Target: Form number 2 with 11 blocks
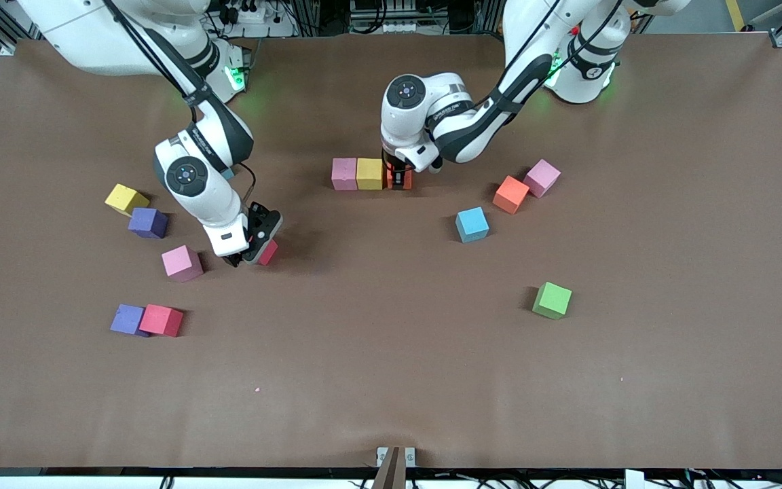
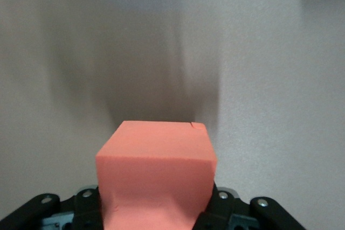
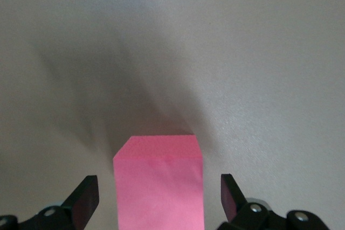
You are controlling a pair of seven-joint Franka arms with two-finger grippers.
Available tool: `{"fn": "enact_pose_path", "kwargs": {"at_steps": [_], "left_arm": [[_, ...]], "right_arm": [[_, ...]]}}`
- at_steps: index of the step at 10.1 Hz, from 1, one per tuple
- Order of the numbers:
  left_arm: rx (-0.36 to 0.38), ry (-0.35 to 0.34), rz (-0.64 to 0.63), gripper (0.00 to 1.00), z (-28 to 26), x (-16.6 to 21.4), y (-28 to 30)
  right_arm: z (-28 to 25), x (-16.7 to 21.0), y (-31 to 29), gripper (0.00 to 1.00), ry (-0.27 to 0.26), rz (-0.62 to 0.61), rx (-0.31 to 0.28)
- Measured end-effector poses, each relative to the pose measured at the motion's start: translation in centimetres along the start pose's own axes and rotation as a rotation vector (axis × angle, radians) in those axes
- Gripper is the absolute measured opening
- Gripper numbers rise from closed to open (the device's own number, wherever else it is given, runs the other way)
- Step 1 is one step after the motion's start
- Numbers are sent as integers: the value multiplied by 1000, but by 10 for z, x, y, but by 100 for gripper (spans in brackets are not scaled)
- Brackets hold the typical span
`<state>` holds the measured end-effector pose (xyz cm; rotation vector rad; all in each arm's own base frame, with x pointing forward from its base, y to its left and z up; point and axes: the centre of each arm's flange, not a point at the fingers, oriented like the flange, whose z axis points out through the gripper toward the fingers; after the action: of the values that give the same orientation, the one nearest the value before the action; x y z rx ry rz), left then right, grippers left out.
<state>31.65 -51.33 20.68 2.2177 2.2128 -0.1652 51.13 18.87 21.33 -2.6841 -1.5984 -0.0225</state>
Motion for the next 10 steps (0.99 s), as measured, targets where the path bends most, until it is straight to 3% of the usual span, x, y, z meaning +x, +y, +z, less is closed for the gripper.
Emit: {"fn": "enact_pose_path", "kwargs": {"at_steps": [5,9,10], "left_arm": [[8,2,3,61,14,-3,2],[-16,5,23,61,18,-5,6],[-17,3,23,61,18,-6,7]], "right_arm": [[18,-4,0,95,37,-6,7],[18,-8,5,62,34,-4,0],[15,-8,7,60,32,-4,-5]]}}
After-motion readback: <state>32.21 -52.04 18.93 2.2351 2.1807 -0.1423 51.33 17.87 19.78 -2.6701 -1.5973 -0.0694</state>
